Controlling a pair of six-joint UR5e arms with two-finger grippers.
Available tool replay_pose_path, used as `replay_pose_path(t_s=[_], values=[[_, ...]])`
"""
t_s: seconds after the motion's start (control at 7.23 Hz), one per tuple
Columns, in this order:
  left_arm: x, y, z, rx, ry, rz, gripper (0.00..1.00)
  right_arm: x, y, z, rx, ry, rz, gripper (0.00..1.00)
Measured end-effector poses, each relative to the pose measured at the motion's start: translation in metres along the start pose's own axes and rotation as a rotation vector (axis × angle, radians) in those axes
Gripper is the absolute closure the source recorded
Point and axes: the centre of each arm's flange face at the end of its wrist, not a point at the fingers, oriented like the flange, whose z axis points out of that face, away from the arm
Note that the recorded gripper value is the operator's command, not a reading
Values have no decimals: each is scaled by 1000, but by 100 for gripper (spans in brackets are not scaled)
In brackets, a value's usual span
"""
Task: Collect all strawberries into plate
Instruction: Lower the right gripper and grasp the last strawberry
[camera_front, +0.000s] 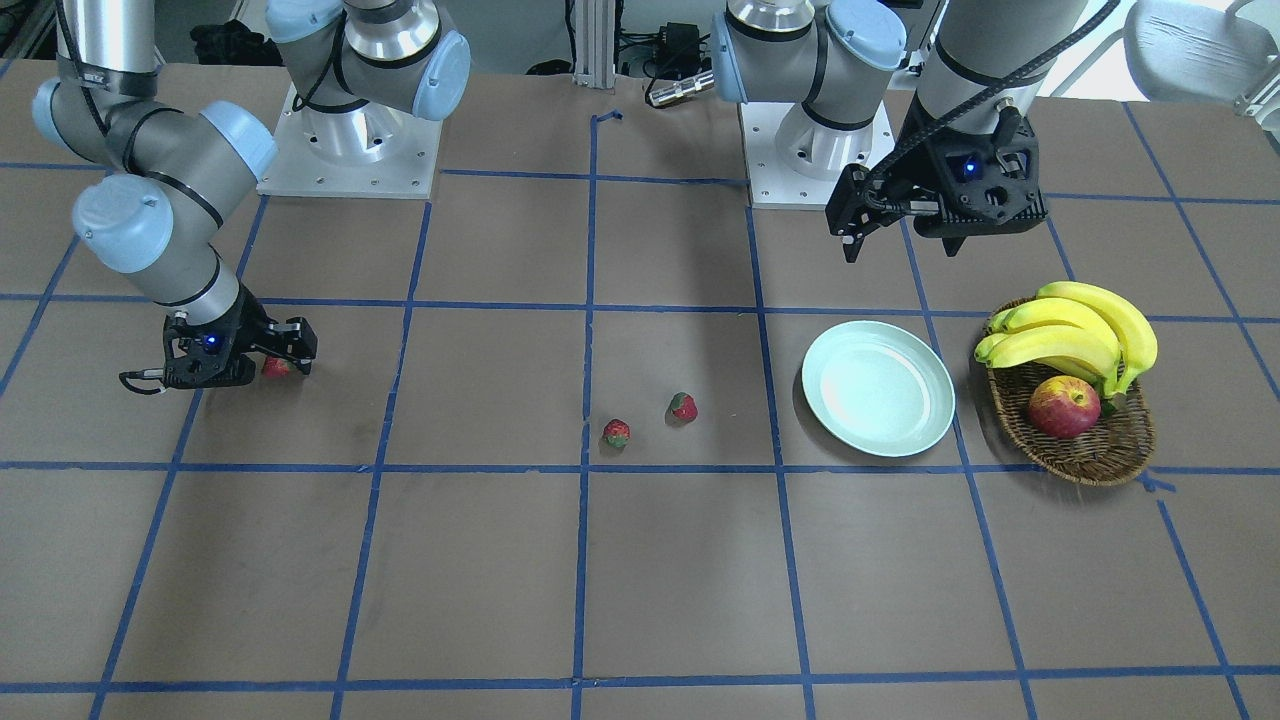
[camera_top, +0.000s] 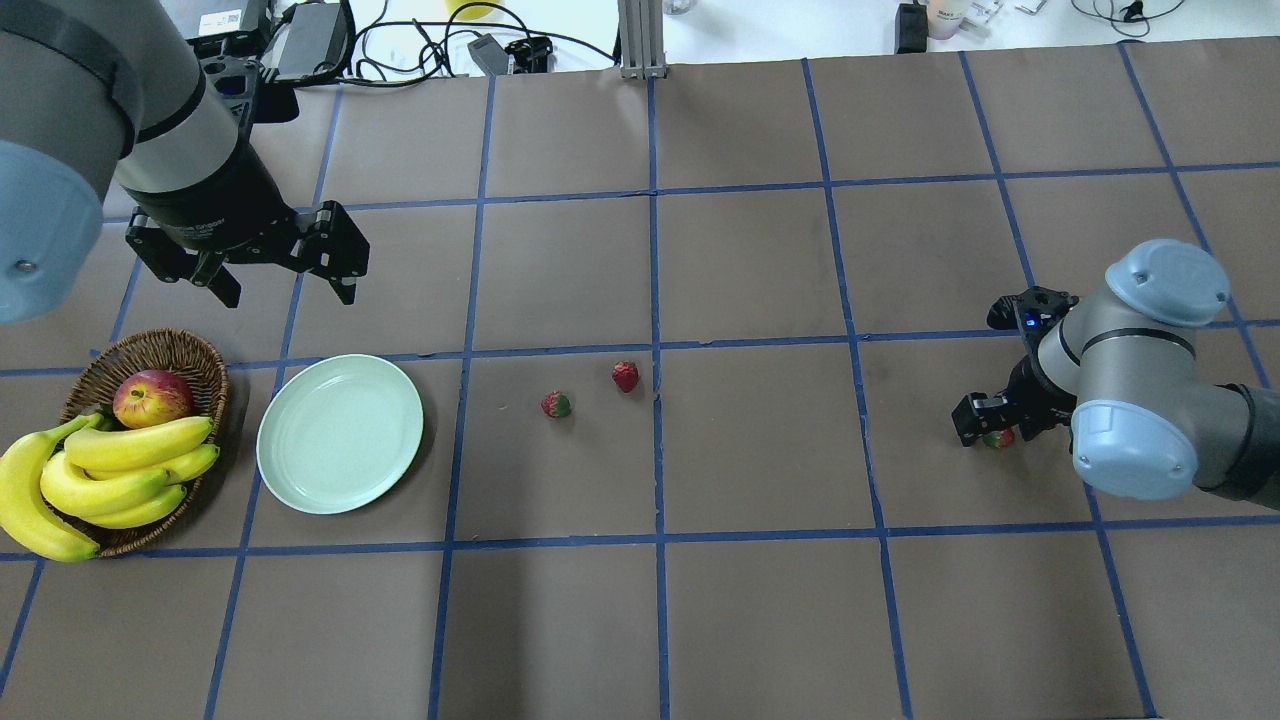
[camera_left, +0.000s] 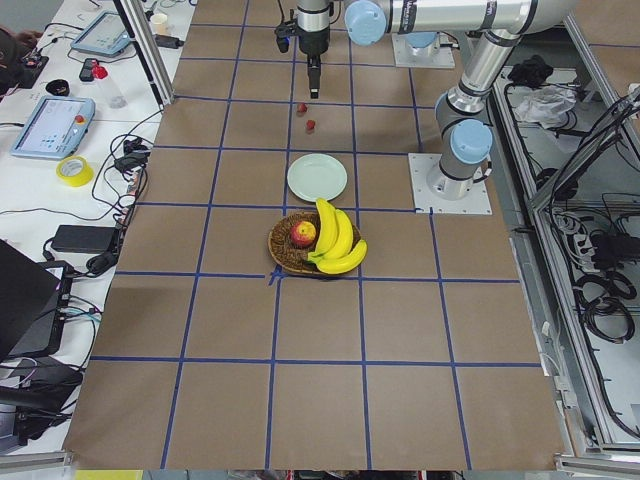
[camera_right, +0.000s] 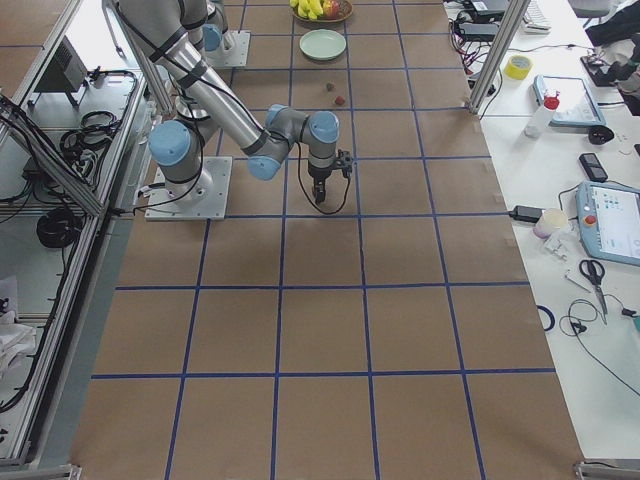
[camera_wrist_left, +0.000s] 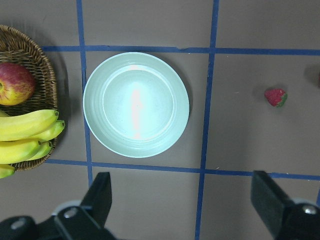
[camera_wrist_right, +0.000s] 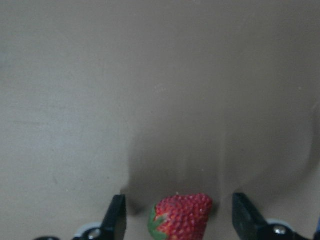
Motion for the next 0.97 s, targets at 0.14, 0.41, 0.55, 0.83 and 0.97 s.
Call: replay_pose_path(t_s=[0.14, 0.41, 0.55, 0.83, 0.97], values=[[0, 0, 0, 0, -1, 0, 0, 2, -4, -4, 4, 7, 4, 100], [0, 0, 0, -1, -1, 1, 0, 4, -7, -8, 4, 18, 7, 100], [0, 0, 1, -2, -1, 2, 0, 3, -8, -9, 5, 19, 7, 99], [0, 0, 1, -2, 0, 3, 0, -15, -12, -13, 10, 21, 21, 98], [0, 0, 1, -2, 0, 3, 0, -52, -19, -16, 14, 24, 19, 97]])
